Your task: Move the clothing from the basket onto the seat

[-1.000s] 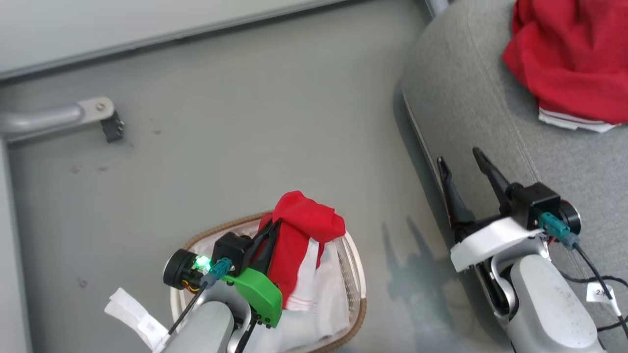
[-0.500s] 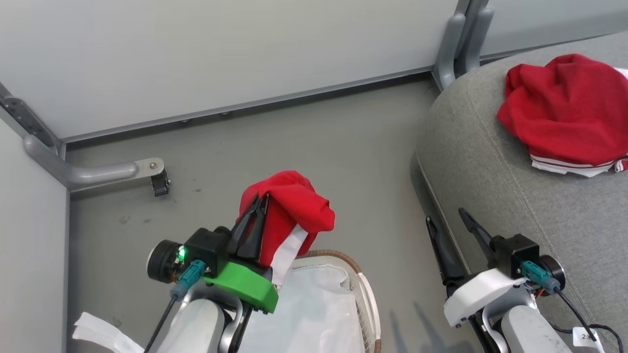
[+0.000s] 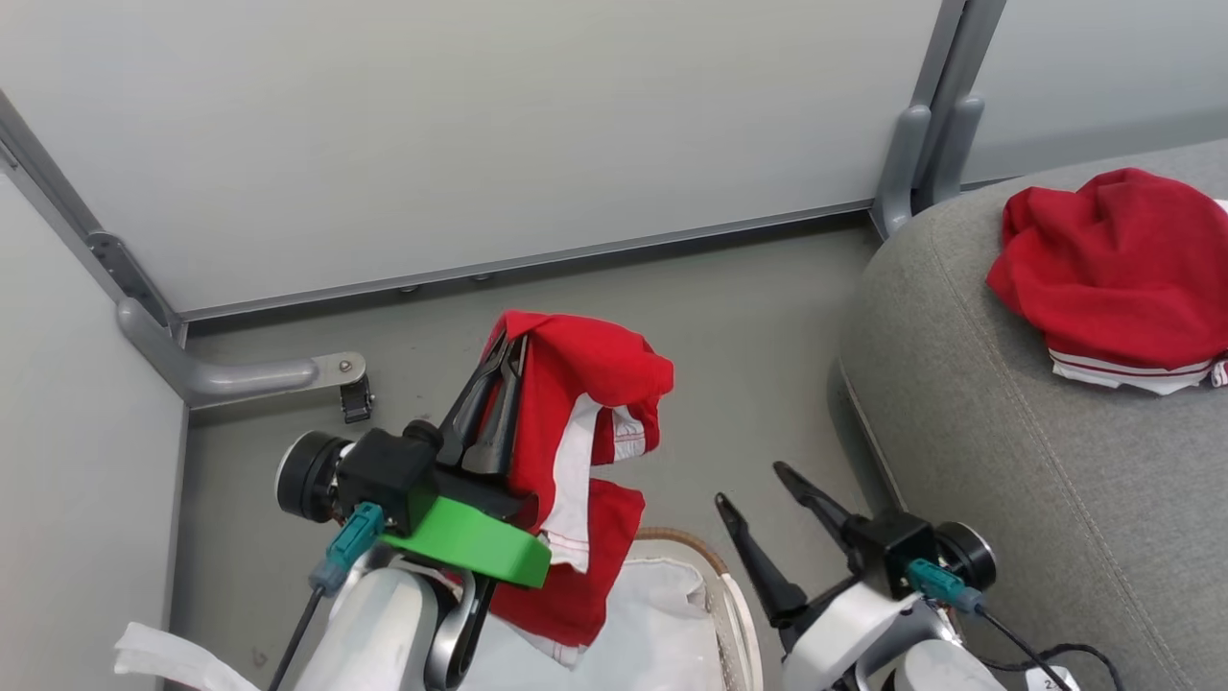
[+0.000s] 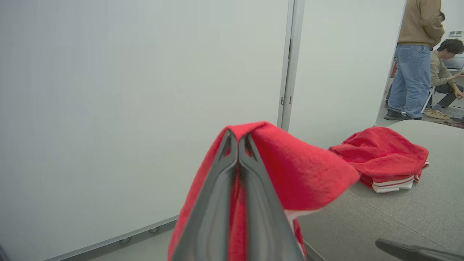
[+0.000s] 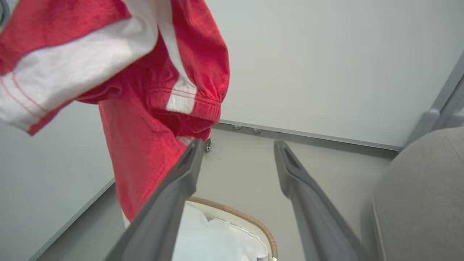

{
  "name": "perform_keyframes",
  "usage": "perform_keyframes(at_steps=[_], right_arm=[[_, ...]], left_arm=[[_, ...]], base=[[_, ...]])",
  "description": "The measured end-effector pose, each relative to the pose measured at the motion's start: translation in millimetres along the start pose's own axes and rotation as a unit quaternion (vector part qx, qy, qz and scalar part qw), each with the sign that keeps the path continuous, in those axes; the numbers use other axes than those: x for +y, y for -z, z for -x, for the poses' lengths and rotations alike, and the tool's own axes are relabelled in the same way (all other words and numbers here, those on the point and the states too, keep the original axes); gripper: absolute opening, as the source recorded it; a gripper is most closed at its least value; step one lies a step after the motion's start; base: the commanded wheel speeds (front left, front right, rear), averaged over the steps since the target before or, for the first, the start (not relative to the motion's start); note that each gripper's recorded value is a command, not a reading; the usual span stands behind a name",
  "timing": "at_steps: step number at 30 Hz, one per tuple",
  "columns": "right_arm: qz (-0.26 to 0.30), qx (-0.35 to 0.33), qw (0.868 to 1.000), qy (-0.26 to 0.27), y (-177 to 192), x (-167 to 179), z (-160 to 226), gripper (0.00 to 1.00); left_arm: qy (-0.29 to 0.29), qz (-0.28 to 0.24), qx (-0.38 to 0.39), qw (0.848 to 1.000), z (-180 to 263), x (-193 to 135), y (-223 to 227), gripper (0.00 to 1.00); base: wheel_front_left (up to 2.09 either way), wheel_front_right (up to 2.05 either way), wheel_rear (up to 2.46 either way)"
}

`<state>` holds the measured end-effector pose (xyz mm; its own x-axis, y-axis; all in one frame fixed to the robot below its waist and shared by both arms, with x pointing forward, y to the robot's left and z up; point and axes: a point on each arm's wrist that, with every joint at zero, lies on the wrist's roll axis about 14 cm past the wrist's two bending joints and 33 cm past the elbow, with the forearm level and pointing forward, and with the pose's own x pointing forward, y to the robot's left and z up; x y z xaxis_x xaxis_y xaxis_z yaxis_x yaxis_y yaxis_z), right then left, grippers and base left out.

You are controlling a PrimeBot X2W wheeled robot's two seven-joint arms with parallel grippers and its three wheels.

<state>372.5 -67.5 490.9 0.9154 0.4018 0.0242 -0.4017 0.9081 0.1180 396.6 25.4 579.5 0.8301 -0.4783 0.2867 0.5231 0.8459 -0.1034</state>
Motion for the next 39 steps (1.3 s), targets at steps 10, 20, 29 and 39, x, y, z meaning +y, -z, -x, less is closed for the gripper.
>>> perform_keyframes(at_steps=[10, 20, 29, 39], right_arm=[[0.063, -0.032, 0.992, -0.105, -28.6, 46.0, -29.7, 1.00], [0.110, -0.041, 0.981, -0.153, -40.6, 68.3, -57.7, 1.00], [0.057, -0.043, 0.985, -0.155, -42.0, 77.7, -63.8, 0.00], [0.010, -0.042, 0.998, -0.055, -36.5, 20.9, -38.0, 0.00]], left_arm=[[0.008, 0.003, 0.005, 1.000, 8.2, -8.9, 1.8, 0.00], [0.022, 0.012, 0.015, 1.000, 15.6, -21.1, 6.3, 0.00], [0.019, 0.027, 0.026, 0.999, 18.3, -21.6, 14.5, 0.00], [0.043, 0.043, 0.042, 0.997, 1.9, -33.2, 31.2, 1.00]], base=[[0.00, 0.00, 0.00], [0.00, 0.00, 0.00], [0.00, 0.00, 0.00], [0.00, 0.00, 0.00]])
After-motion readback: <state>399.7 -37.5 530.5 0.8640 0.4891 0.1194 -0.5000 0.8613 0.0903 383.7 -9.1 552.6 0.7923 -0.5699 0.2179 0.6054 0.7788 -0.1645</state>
